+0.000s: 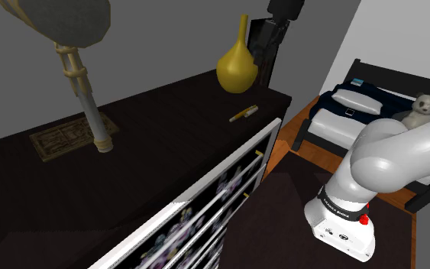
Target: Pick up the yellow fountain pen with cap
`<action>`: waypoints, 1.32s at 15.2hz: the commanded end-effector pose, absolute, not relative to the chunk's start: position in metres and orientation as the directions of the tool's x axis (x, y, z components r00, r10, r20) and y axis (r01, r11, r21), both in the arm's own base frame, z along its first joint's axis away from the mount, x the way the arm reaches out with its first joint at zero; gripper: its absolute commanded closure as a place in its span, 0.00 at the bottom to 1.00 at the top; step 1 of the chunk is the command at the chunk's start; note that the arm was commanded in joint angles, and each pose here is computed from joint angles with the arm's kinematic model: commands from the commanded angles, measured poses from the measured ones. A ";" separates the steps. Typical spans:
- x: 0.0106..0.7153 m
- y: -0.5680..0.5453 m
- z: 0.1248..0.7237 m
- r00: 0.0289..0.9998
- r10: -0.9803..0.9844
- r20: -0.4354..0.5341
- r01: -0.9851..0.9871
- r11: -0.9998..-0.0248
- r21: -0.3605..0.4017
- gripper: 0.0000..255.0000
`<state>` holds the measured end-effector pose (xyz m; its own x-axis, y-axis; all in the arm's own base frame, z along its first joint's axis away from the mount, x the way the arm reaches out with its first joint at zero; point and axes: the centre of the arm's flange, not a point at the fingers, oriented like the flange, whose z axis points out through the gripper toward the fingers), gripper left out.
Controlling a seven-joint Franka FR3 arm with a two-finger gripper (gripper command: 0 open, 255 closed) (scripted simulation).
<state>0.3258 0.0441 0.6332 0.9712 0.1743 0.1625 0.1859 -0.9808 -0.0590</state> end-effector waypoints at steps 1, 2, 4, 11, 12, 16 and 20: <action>0.326 0.044 0.633 0.971 0.174 0.163 0.186 -0.981 -0.059 0.00; 0.331 0.040 0.621 0.959 0.239 0.154 0.249 -0.967 -0.051 0.00; 0.341 0.034 0.597 0.921 0.364 0.136 0.372 -0.927 -0.037 0.00; 0.380 0.018 0.513 0.670 0.740 0.062 0.742 -0.671 -0.008 0.00; 0.386 0.016 0.501 0.620 0.783 0.051 0.784 -0.621 -0.007 0.00; 0.401 0.014 0.463 0.479 0.878 0.020 0.878 -0.478 -0.008 0.00; 0.401 0.014 0.442 0.479 0.878 0.020 0.878 -0.478 -0.008 0.00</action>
